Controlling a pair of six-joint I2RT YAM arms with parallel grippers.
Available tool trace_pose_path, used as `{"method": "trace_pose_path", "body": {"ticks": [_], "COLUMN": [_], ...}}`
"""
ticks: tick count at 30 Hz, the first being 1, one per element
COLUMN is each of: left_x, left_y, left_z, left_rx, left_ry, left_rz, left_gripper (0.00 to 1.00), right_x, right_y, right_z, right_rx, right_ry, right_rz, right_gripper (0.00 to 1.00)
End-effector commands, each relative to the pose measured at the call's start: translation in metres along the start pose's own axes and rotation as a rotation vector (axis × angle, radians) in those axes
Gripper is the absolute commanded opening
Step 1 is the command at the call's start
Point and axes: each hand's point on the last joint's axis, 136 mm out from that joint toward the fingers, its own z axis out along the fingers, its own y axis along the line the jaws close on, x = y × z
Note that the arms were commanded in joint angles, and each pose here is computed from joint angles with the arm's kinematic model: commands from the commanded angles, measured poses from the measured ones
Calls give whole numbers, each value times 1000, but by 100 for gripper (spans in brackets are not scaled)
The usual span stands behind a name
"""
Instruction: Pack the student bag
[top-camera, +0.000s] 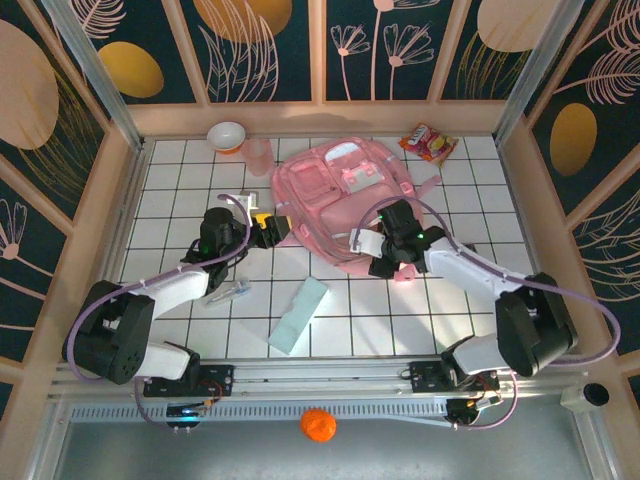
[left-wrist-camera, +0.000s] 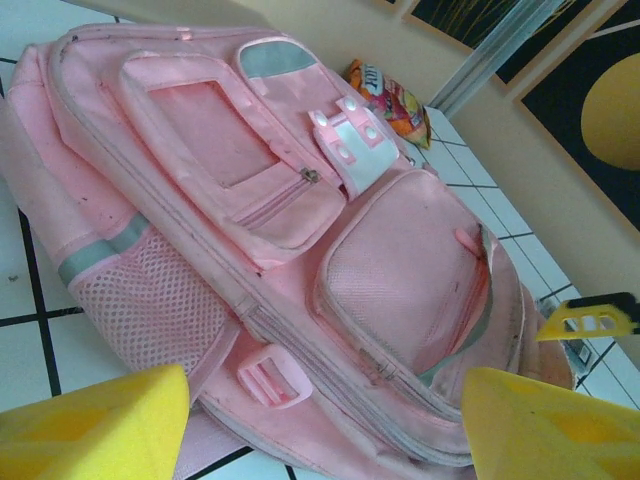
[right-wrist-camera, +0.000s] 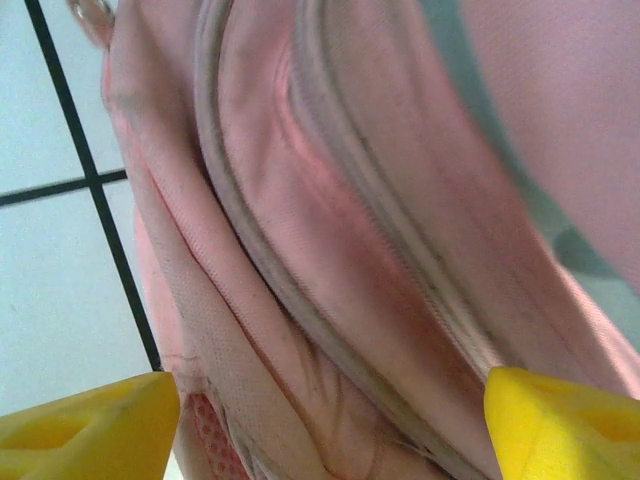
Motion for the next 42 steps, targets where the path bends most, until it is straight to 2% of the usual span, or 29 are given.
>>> {"method": "trace_pose_path", "body": {"ticks": [1, 5, 8, 10, 13, 15, 19, 21, 27, 30, 38, 42], "left_x": [-8, -3, -2, -2, -3, -3, -1, -1, 0, 2, 21, 27], "left_y": [-4, -2, -5, -7, -9, -7, -7, -9, -19, -26, -37, -41], "left_z": [-3, 2, 7, 9, 10, 9, 7, 7, 4, 3, 10, 22], "left_rx": [21, 25, 50, 65, 73, 63, 55, 62, 117, 158, 226, 224], "left_ry": [-44, -18, -3, -1, 2, 3, 15, 21, 28, 31, 14, -2], "left_rz": [-5, -7, -8, -16, -23, -25, -8, -8, 19, 50, 122, 91], "left_gripper": [71, 71, 71, 71, 70, 70, 68, 68, 68, 67, 63, 64], "right_x": [11, 16, 24, 29, 28, 26, 3, -14, -61, -69, -85, -92], "right_y": [3, 8, -3, -20, -27, -32, -56, -66, -122, -137, -146, -144], "right_z": [2, 3, 14, 25, 32, 30, 2, -23, -120, -149, -181, -187], "right_rx": [-41, -53, 20, 116, 150, 175, 227, 227, 338, 374, 395, 400], "right_ry": [75, 68, 94, 117, 113, 108, 52, 3, -230, -274, -347, -385], "right_rz": [-96, -106, -120, -122, -139, -147, -113, -88, 15, 10, 24, 32], "right_gripper": [79, 79, 79, 76, 67, 56, 13, 0, 0, 0, 0, 0]}}
